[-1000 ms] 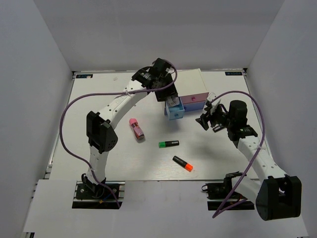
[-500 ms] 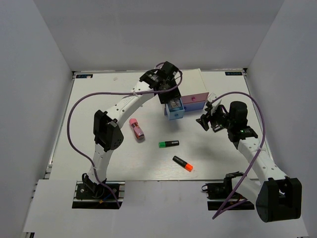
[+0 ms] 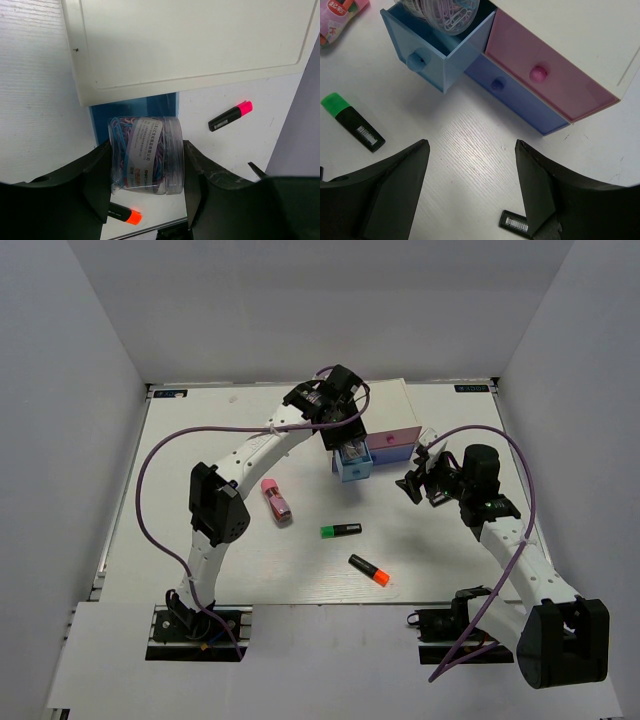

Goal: Sort the stationery into containers
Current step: Place the stationery into the container, then close the drawer

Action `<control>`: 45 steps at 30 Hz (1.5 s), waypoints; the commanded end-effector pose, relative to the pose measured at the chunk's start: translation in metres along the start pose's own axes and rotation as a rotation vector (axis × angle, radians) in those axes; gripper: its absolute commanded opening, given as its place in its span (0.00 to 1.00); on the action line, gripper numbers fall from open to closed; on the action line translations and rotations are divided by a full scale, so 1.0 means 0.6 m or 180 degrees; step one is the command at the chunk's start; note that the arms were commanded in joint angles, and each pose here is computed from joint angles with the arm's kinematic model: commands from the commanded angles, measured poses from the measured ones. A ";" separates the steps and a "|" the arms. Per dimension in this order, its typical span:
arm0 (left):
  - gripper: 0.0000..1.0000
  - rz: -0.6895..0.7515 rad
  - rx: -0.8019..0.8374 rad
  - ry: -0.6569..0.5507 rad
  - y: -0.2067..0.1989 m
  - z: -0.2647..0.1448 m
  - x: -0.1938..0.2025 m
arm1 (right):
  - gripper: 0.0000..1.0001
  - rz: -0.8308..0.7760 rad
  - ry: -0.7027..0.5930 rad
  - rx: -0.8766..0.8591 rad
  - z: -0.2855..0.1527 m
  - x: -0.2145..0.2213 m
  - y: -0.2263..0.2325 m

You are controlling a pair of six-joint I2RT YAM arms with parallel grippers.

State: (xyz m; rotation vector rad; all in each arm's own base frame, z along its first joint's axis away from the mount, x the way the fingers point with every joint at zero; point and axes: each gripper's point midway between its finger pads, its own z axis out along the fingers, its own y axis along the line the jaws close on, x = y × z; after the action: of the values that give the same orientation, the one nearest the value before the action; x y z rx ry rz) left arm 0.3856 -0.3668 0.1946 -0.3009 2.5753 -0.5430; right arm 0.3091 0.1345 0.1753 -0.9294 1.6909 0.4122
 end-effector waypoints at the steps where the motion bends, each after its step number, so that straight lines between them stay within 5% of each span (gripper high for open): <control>1: 0.58 -0.0040 0.0224 -0.0208 -0.032 -0.047 -0.029 | 0.75 -0.0064 -0.0138 0.0079 -0.003 -0.018 -0.009; 12: 0.74 -0.0040 0.0224 -0.0208 -0.032 -0.047 -0.029 | 0.75 -0.0075 -0.0153 0.0065 -0.003 -0.021 -0.008; 20: 0.72 -0.0059 0.0408 -0.0308 -0.051 -0.083 -0.044 | 0.75 -0.0205 -0.0245 -0.0119 0.000 -0.029 0.005; 21: 0.69 -0.0071 0.0506 -0.0380 -0.062 -0.093 -0.053 | 0.73 -0.0363 -0.0295 -0.0242 0.002 -0.031 0.014; 22: 0.67 -0.0044 0.0575 -0.0387 -0.068 -0.099 -0.054 | 0.57 -0.0448 -0.0362 -0.0351 0.006 -0.039 0.025; 23: 0.62 -0.0021 0.0700 -0.0486 -0.077 -0.116 -0.064 | 0.34 -0.0580 -0.0453 -0.0496 0.008 -0.045 0.029; 24: 0.48 -0.0021 0.0779 -0.0497 -0.082 -0.126 -0.064 | 0.06 -0.0763 -0.0565 -0.0749 0.012 -0.047 0.046; 27: 0.14 -0.0023 0.0859 -0.0590 -0.074 -0.139 -0.070 | 0.00 -0.0930 -0.0794 -0.1330 0.024 -0.064 0.079; 28: 0.09 -0.0044 0.0849 -0.0609 -0.058 -0.151 -0.069 | 0.00 -0.1217 -0.0880 -0.1382 0.026 -0.089 0.069; 32: 0.01 0.0200 0.0940 -0.0774 -0.017 -0.178 -0.056 | 0.00 -0.1061 -0.0739 -0.1906 0.054 -0.064 0.084; 33: 0.05 0.0185 0.0939 -0.0849 -0.009 -0.181 -0.057 | 0.00 -0.1110 -0.0680 -0.1948 0.068 -0.049 0.082; 37: 0.67 0.0016 0.0562 -0.0802 0.087 -0.165 -0.006 | 0.00 -0.1271 -0.0543 -0.2061 0.098 -0.039 0.065; 40: 0.83 -0.0134 0.0512 -0.0886 0.131 -0.182 0.015 | 0.00 -0.1186 -0.0390 -0.2252 0.102 -0.024 0.075; 45: 0.93 -0.0302 0.0362 -0.1057 0.193 -0.194 0.034 | 0.00 -0.1301 -0.0336 -0.2333 0.103 -0.015 0.080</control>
State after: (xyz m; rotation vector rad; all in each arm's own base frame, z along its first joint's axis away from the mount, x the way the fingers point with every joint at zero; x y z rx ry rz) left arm 0.2929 -0.2467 0.2081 -0.3576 2.3334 -0.5963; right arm 0.3225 0.2086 0.1457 -1.6615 1.2596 0.8034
